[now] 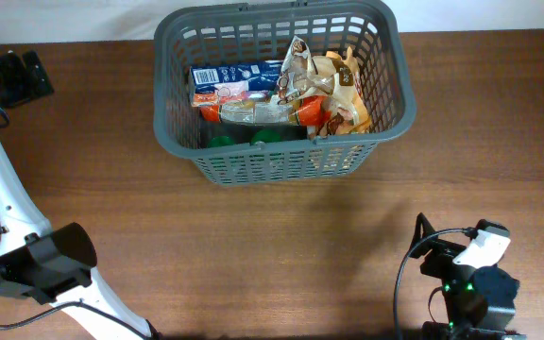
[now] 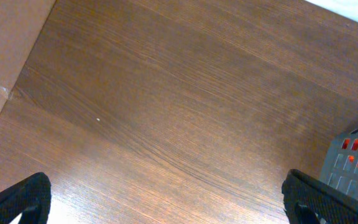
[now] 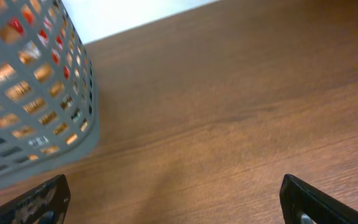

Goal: Pack container

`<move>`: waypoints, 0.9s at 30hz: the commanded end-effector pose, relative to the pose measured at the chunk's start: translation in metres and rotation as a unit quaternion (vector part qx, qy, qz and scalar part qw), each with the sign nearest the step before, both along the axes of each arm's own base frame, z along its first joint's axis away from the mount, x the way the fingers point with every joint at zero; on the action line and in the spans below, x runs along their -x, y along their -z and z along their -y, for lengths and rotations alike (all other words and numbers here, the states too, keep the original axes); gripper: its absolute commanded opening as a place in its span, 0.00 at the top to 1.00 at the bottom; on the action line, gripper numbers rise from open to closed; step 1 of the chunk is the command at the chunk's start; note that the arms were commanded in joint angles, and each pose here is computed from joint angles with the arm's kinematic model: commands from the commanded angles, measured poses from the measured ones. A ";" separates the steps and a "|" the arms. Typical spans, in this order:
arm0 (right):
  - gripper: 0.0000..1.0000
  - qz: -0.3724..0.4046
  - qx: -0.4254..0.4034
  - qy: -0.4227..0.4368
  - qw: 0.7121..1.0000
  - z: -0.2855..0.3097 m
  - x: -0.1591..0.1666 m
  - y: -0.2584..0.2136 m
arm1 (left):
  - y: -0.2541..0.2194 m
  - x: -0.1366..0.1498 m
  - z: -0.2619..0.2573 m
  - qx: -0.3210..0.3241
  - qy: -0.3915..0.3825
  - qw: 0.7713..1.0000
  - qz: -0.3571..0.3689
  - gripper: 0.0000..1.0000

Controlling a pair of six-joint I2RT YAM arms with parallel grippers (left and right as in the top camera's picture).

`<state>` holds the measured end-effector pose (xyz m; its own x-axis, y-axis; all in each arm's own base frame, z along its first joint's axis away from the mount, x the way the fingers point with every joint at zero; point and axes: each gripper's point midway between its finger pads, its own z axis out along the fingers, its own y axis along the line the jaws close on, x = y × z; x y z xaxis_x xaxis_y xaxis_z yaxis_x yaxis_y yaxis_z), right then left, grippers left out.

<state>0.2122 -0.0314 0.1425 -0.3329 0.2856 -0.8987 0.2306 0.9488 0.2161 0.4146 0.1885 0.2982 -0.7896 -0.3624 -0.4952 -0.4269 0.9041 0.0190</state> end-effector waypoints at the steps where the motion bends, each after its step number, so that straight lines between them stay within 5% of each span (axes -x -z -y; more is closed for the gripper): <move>1: 0.01 0.001 -0.009 -0.008 1.000 -0.004 -0.002 0.017 | 0.006 -0.001 -0.001 0.009 -0.005 1.000 -0.005 0.01; 27: 0.01 0.002 0.007 0.030 1.000 0.011 -0.002 0.027 | 0.006 -0.001 -0.001 0.009 -0.005 1.000 -0.005 0.01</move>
<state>0.2138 -0.0392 0.1160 -0.3266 0.2855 -0.9010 0.2706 0.9416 0.2003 0.4146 0.1885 0.2982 -0.7896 -0.3624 -0.4952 -0.4269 0.9041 0.0190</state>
